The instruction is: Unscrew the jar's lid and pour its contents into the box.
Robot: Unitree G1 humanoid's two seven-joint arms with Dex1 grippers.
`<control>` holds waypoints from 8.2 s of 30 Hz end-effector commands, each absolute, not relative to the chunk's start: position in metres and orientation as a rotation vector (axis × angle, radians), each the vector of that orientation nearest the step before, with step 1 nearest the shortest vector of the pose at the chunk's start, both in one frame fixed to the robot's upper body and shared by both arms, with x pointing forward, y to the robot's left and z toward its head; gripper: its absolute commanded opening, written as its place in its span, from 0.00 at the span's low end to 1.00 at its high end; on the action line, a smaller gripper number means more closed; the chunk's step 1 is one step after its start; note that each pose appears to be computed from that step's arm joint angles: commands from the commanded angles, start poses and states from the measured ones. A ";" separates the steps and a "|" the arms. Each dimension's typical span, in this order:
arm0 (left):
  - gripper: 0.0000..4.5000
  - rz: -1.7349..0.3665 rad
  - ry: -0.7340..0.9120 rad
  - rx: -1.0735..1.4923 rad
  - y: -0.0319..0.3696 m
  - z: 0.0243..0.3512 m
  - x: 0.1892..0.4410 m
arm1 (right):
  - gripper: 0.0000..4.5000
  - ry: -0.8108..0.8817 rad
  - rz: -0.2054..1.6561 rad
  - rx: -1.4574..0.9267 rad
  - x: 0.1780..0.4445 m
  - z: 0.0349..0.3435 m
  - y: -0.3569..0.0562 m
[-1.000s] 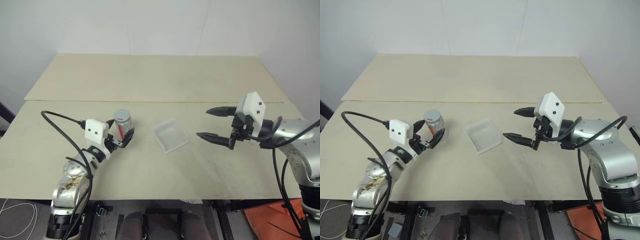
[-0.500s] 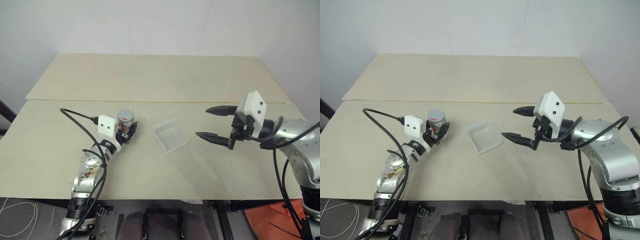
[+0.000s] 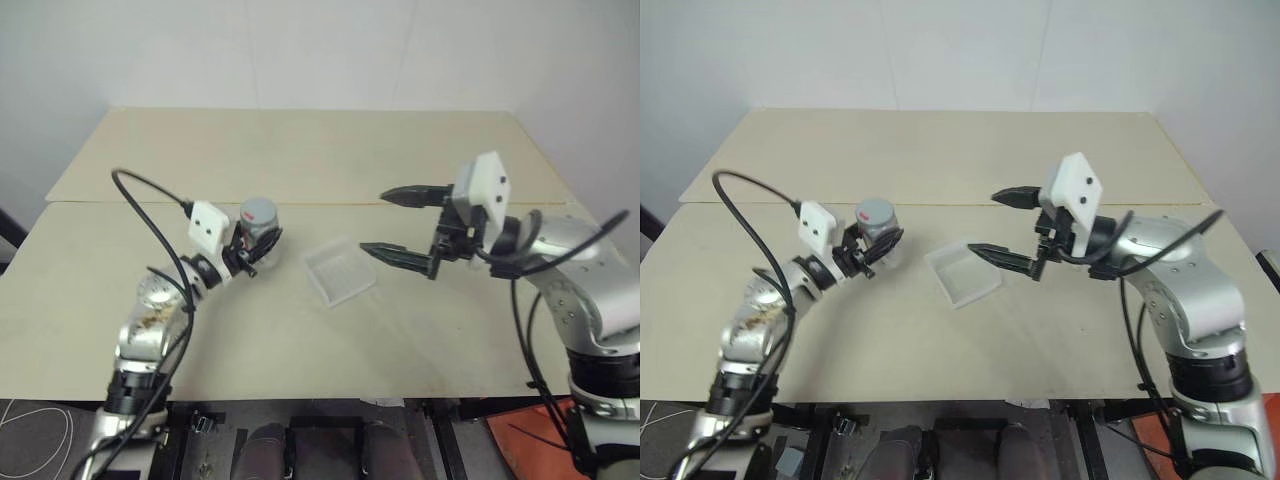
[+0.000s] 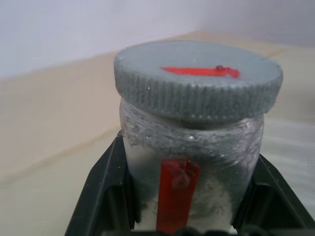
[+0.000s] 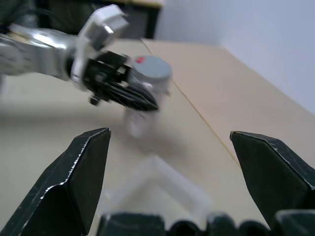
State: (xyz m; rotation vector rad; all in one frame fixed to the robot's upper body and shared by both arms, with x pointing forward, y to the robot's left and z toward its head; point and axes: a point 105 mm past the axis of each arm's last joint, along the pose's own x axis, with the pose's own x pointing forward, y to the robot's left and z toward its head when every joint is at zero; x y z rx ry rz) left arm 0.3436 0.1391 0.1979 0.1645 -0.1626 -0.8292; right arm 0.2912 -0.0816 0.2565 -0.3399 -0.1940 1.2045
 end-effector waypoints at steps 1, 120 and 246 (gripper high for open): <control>0.43 -1.066 -0.194 0.162 0.127 0.224 0.327 | 1.00 -0.232 1.278 -0.284 0.287 0.271 -0.061; 0.43 -1.461 -0.203 0.195 0.111 0.231 0.299 | 0.98 -0.283 1.362 -0.241 0.277 0.287 -0.015; 0.43 -1.287 -0.218 0.191 0.129 0.231 0.315 | 0.61 0.077 0.568 -0.237 0.345 0.166 -0.166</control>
